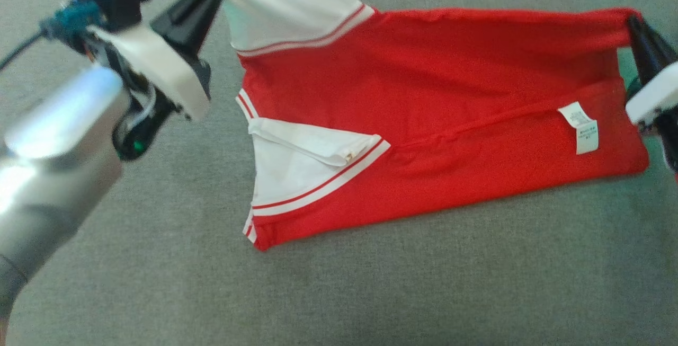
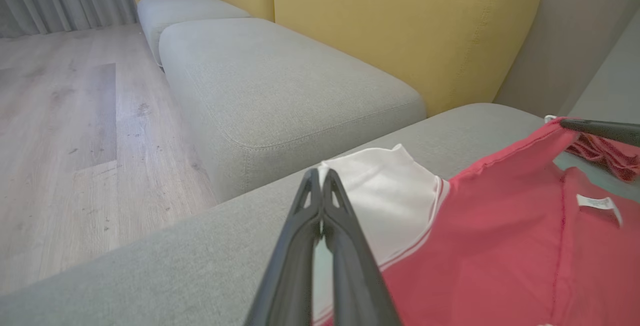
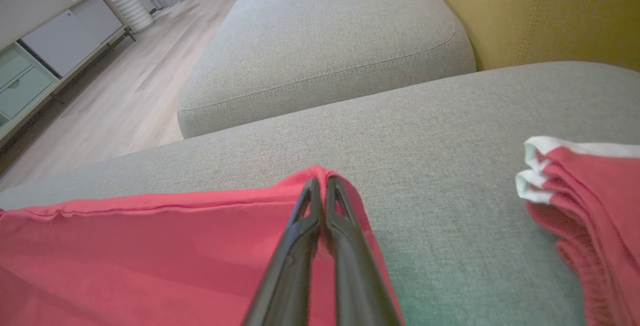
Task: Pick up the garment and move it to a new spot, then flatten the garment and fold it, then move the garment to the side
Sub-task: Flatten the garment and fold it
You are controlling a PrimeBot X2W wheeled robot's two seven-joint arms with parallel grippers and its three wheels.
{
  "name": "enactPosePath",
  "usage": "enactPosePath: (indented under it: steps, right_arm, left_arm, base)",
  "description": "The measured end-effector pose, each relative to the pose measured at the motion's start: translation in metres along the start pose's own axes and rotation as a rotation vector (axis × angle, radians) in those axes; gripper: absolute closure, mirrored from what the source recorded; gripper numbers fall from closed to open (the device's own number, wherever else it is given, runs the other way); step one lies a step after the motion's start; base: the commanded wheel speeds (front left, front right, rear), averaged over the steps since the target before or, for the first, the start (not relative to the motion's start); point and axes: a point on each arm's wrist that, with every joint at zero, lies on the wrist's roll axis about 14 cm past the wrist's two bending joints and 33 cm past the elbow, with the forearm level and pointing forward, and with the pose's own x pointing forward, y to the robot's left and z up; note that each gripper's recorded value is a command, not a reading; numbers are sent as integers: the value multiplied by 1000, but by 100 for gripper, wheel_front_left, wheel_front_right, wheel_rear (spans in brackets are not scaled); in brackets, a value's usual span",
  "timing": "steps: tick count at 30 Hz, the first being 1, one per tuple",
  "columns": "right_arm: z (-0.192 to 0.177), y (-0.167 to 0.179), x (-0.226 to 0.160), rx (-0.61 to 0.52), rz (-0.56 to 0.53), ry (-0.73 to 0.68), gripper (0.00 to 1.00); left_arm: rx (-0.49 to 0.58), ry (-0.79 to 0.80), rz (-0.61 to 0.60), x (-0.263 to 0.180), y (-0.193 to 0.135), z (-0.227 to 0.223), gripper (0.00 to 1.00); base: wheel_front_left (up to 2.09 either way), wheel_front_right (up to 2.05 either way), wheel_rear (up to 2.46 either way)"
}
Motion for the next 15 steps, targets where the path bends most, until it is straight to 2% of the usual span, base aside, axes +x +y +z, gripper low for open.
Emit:
enactPosePath:
  steps: [15]
  right_arm:
    - [-18, 3, -40, 13, -2, -22, 100]
  left_arm:
    - [-116, 15, -11, -82, -60, -47, 100]
  base:
    - [0, 0, 0]
